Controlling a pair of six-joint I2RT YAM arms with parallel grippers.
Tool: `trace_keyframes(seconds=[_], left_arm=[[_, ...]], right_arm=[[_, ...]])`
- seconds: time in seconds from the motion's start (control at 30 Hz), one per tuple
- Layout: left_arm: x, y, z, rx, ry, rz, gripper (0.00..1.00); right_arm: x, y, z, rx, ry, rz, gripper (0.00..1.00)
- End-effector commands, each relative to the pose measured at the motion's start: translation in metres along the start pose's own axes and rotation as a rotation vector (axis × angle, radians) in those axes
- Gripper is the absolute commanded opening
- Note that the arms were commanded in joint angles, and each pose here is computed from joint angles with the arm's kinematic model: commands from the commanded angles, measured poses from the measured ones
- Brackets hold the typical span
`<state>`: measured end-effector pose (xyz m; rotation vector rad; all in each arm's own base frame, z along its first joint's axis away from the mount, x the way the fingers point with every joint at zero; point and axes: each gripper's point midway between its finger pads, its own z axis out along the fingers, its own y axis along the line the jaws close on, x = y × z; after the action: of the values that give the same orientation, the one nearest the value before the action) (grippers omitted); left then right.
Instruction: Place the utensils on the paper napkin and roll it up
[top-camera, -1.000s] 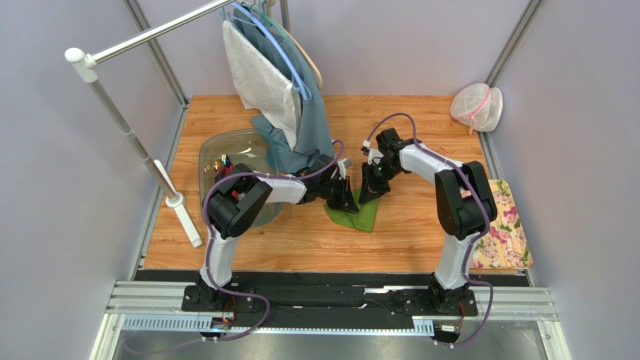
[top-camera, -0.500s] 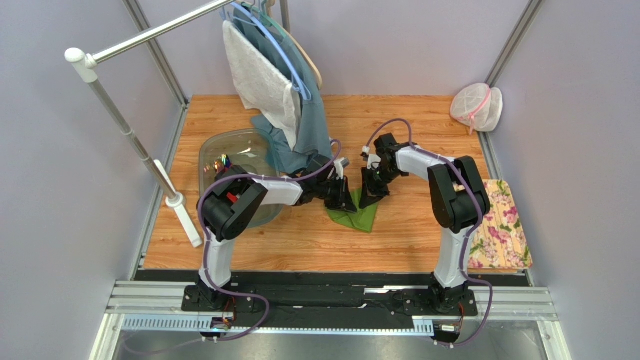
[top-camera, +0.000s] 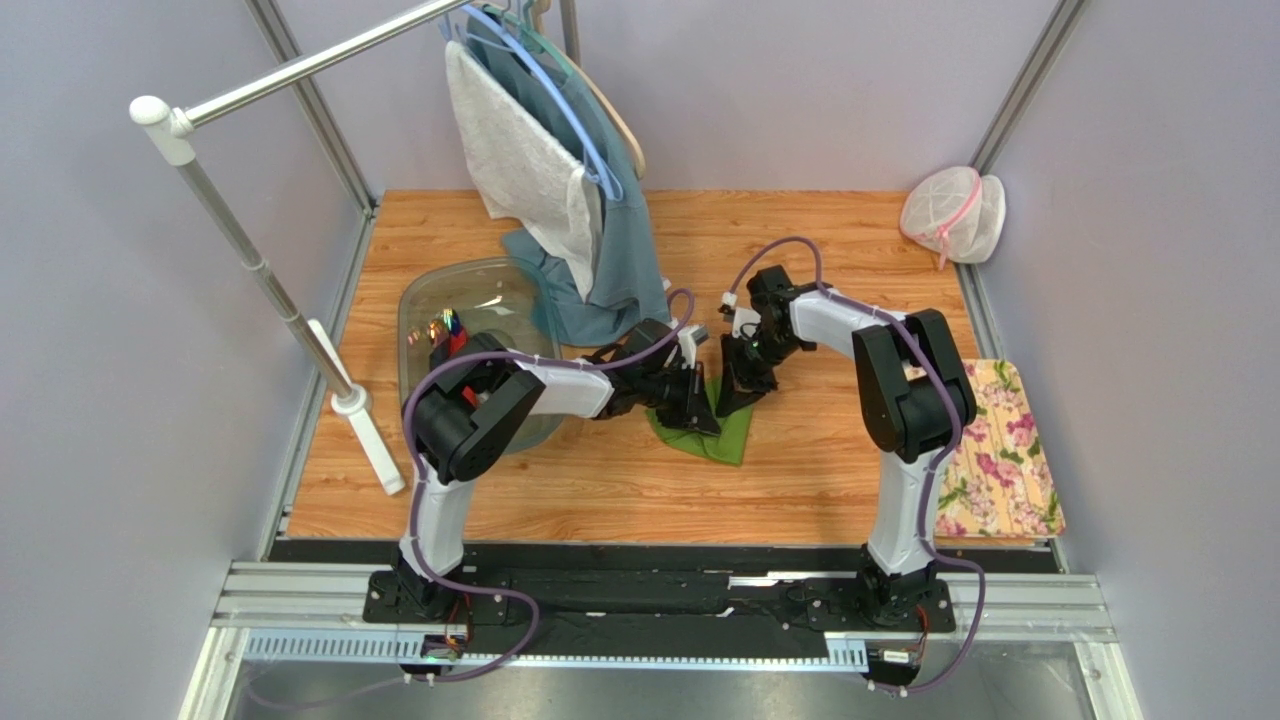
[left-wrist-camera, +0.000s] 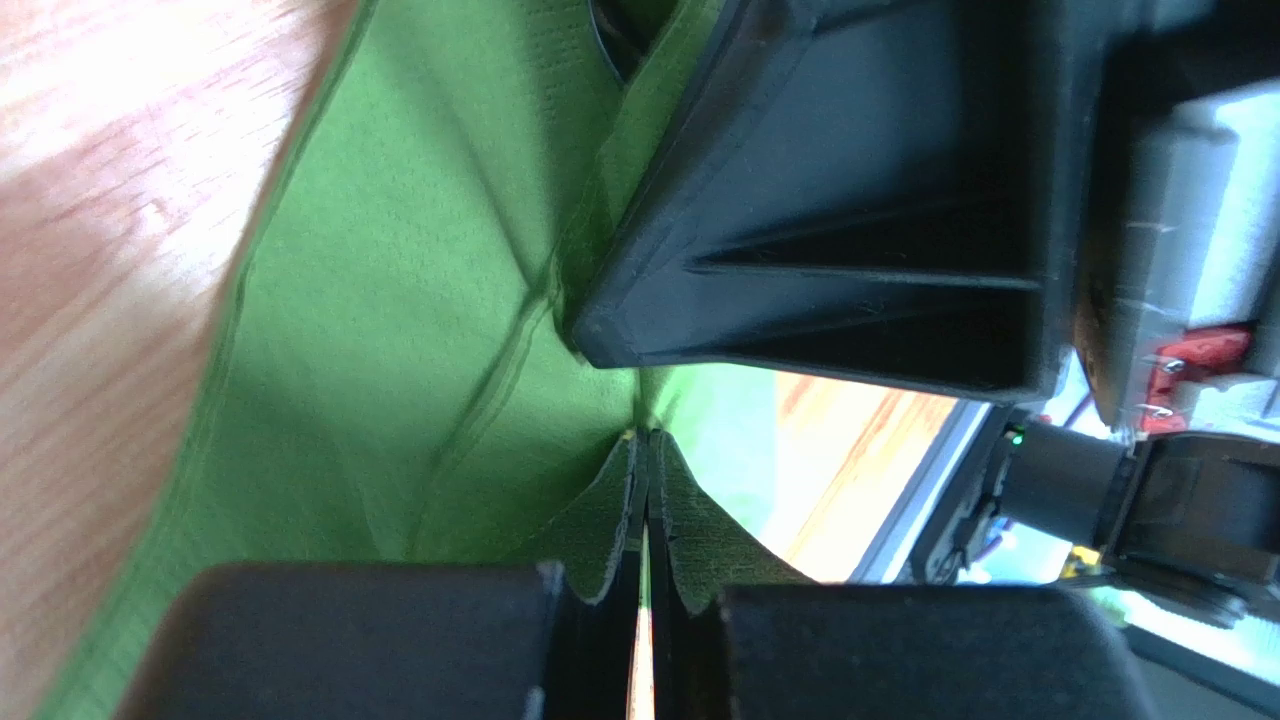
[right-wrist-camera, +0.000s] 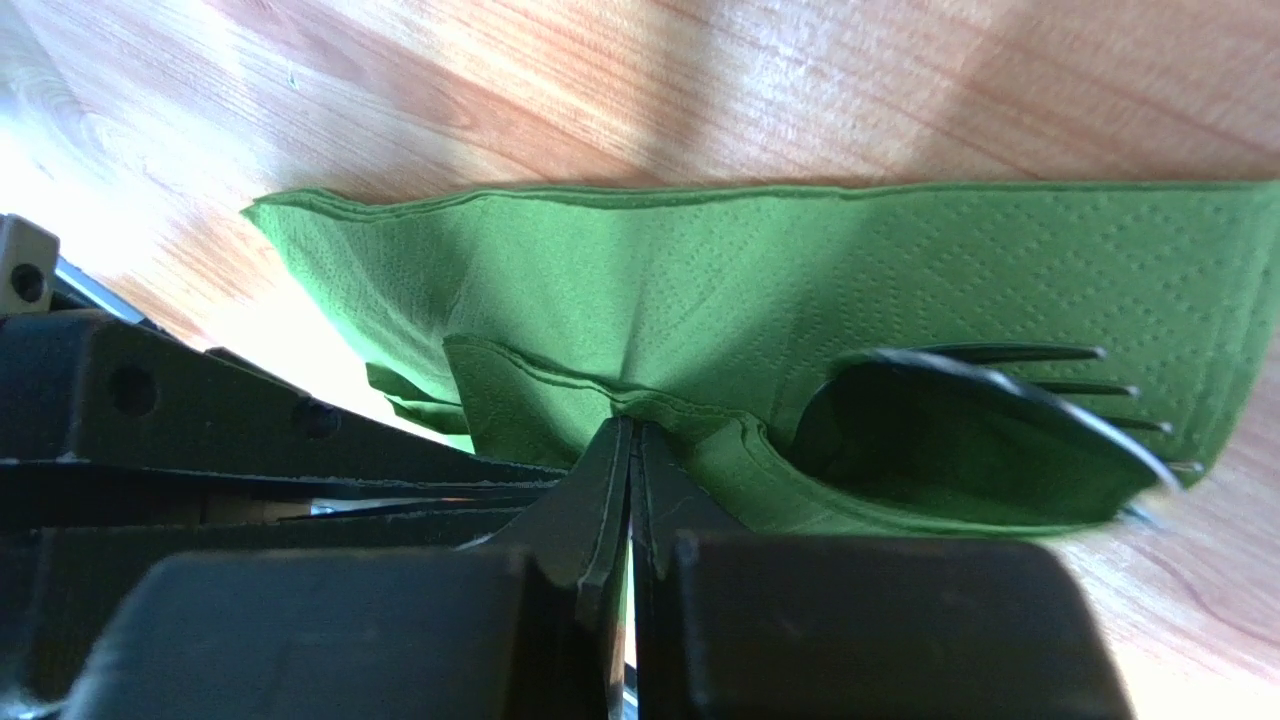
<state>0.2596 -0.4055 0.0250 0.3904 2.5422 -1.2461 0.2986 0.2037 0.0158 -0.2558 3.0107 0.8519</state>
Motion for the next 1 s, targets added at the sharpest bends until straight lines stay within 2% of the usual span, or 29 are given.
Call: trace_keyframes(seconds=[0.0,0.13,0.23,0.33,0.47,0.63,0.87,0.97], left_arm=[[0.015,0.035,0.007,-0.122,0.04,-0.02,0.01],[0.019,0.051,0.011,-0.175,0.059,-0.048,0.0],[0.016,0.06,0.013,-0.199,0.056,-0.063,0.0],[0.012,0.057,0.014,-0.191,0.049,-0.061,0.0],[0.008,0.053,0.015,-0.179,0.042,-0.057,0.0],[0.006,0.051,0.016,-0.175,0.041,-0.067,0.0],[-0.002,0.035,0.01,-0.127,0.027,-0.025,0.01],[-0.016,0.007,-0.002,-0.047,-0.012,0.049,0.12]], right_arm=[[-0.014,-0.03,0.017,0.095,-0.023,-0.041,0.02],[-0.037,-0.002,-0.01,0.024,-0.089,-0.053,0.09],[-0.042,0.021,-0.036,-0.021,-0.133,-0.055,0.2],[-0.033,0.033,-0.05,-0.046,-0.14,-0.038,0.23],[-0.016,0.031,-0.047,-0.052,-0.113,0.006,0.22],[-0.011,0.017,-0.029,-0.031,-0.093,0.036,0.15],[-0.01,-0.024,0.005,0.085,-0.061,0.045,0.11],[-0.005,-0.035,0.016,0.109,-0.038,0.047,0.1]])
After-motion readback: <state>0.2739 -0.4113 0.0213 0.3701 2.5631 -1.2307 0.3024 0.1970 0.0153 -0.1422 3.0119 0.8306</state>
